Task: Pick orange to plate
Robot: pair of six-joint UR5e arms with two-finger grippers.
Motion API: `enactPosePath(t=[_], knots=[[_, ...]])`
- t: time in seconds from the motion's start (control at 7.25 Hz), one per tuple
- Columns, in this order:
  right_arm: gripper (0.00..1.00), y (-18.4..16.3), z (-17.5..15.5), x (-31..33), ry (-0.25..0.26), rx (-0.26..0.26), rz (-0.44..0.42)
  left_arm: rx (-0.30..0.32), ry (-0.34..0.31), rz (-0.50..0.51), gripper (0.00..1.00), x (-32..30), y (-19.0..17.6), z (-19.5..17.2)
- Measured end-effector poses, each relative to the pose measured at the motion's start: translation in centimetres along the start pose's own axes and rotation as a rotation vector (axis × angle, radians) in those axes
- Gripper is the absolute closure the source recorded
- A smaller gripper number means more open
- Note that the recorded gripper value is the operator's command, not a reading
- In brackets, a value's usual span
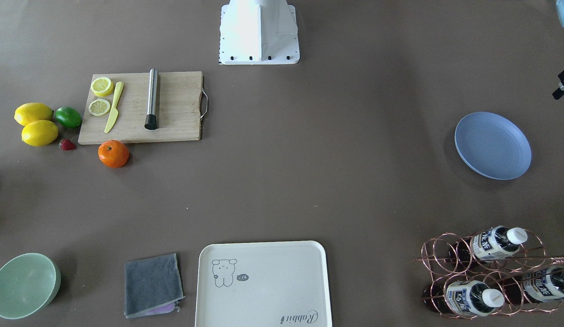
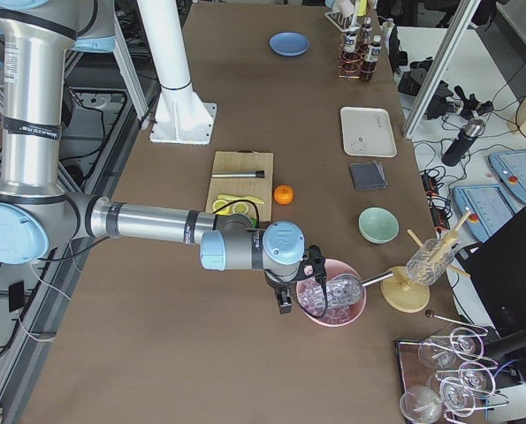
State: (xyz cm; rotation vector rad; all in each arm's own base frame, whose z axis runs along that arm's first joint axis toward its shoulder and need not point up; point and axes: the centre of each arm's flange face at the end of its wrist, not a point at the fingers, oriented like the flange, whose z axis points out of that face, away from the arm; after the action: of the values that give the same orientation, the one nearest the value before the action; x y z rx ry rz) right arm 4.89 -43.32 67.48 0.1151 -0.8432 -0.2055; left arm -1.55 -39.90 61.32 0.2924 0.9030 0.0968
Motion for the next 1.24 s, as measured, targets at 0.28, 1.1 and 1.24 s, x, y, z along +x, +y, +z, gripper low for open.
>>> enactPosePath(t=[0.28, 1.1, 1.24], knots=[[0.00, 0.8, -0.1, 0.3, 0.003, 0.008, 0.002, -0.027, 0.026, -0.026, 0.04, -0.3, 0.1, 0.5], [0.00, -4.4, -2.6, -0.9, 0.044, 0.022, 0.002, -0.102, 0.059, -0.120, 0.03, -1.1, 0.1, 1.3], [0.00, -4.9, -2.7, -1.2, 0.045, 0.018, 0.002, -0.108, 0.062, -0.129, 0.03, -1.3, 0.4, 1.5]])
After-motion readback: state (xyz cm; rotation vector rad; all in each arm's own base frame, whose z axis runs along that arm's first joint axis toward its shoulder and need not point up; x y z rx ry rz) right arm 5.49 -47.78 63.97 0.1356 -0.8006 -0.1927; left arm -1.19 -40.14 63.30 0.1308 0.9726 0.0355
